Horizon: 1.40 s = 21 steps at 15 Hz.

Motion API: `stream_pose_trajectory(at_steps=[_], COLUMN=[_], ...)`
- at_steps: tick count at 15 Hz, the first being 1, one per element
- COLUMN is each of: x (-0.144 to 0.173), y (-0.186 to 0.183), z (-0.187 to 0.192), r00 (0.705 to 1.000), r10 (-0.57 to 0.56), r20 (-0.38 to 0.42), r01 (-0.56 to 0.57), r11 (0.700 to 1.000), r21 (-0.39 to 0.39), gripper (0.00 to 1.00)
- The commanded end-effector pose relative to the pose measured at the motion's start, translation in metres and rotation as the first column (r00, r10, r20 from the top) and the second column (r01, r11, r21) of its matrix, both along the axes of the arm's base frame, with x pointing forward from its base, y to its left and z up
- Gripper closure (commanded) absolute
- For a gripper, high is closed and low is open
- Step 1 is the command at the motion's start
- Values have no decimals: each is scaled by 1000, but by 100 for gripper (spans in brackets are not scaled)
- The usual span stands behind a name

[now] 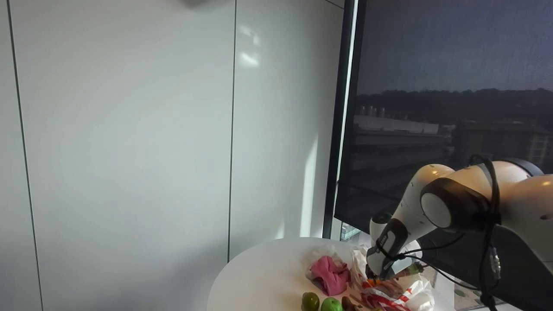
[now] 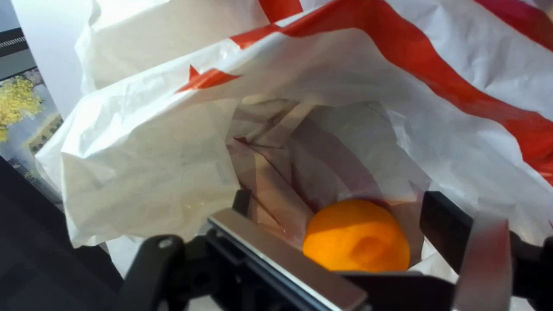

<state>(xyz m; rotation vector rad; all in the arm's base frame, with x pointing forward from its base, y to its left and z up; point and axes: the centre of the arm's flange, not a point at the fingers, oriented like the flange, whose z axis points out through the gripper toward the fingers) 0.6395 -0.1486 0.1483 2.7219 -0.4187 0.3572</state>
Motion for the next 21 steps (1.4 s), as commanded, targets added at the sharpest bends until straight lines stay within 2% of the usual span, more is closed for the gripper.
stream_pose_trajectory(at_steps=[1, 8, 16, 17, 18, 20, 21], x=[45, 91, 107, 108, 108, 107, 105], y=[-3, -28, -53, -55, -57, -59, -60], z=[-23, -39, -51, -53, -54, -52, -47], r00=[999, 999, 997, 997, 997, 997, 998], r10=[-30, 2, 21, 20, 20, 17, 13], r20=[30, 49, 68, 71, 69, 69, 66], r01=[31, 2, -17, -16, -16, -14, -10], r11=[998, 996, 998, 998, 998, 998, 999], r21=[-56, -94, -68, -62, -59, -54, -52], gripper=[0, 0, 0, 25, 26, 40, 41])
